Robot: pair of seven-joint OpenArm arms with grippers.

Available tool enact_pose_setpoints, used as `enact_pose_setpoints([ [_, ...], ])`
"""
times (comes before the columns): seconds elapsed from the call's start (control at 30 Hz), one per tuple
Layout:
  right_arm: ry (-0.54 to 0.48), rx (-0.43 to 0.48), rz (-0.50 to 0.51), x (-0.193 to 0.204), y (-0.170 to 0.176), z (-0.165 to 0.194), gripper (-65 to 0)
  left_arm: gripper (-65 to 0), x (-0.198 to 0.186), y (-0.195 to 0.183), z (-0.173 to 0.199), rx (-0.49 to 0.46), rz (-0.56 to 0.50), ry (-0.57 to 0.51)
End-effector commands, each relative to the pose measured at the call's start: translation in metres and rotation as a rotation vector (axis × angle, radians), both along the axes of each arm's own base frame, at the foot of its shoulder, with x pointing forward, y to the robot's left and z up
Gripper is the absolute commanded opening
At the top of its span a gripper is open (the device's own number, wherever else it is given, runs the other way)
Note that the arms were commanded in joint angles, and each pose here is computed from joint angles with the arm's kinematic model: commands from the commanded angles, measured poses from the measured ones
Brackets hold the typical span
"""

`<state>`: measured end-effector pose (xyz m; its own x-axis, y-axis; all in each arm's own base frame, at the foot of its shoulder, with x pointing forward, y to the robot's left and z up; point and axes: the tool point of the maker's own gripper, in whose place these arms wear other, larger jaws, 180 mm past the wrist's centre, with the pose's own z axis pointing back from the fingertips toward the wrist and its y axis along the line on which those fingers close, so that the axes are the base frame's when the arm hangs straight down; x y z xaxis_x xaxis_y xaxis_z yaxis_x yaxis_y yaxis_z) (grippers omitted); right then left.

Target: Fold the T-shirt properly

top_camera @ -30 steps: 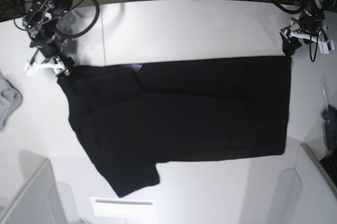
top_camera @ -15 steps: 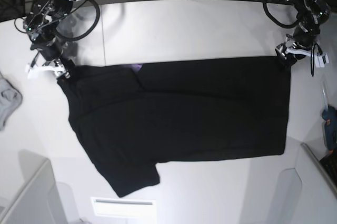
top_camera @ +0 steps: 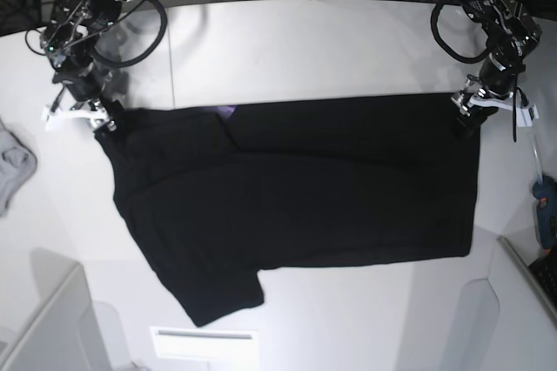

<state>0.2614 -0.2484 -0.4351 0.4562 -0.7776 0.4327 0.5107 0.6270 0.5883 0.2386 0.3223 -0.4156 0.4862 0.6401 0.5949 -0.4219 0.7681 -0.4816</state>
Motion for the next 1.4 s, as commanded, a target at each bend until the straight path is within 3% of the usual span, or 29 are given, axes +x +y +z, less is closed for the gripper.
enact_pose_setpoints([
  [0.0,0.036,-0.009,0.0,-0.005,-0.001,-0.005,-28.8,-8.2,-0.012,-0.005,-0.013,-0.013,-0.019,0.082],
  [0.17,0.033,-0.01,-0.002,-0.003,-0.002,-0.004,-28.8,-10.0,-0.003,-0.023,-0.016,-0.016,-0.085,0.091],
  [0.43,0.028,-0.01,-0.01,-0.002,-0.003,-0.003,-29.4,-52.8,-0.003,-0.024,-0.017,-0.019,-0.087,0.091],
  [0.5,0.018,-0.018,-0.019,-0.001,-0.006,-0.002,-34.2,-59.7,-0.003,-0.023,-0.017,-0.018,-0.087,0.091],
  [0.57,-0.002,-0.034,-0.033,0.001,-0.009,0.0,-45.0,-65.0,-0.002,-0.024,-0.017,-0.018,-0.088,0.091],
  [0.67,-0.009,-0.034,-0.039,0.003,-0.009,-0.001,-64.5,-65.0,-0.002,-0.023,-0.016,-0.016,-0.088,0.091],
  [0.83,0.018,0.01,-0.047,0.002,-0.004,-0.016,-65.0,-65.0,-0.005,-0.018,-0.015,-0.001,-0.094,0.101],
  [1.37,0.061,-0.016,-0.038,-0.023,-0.009,-0.022,-65.0,-65.0,-0.038,0.004,-0.02,0.056,-0.108,0.181],
])
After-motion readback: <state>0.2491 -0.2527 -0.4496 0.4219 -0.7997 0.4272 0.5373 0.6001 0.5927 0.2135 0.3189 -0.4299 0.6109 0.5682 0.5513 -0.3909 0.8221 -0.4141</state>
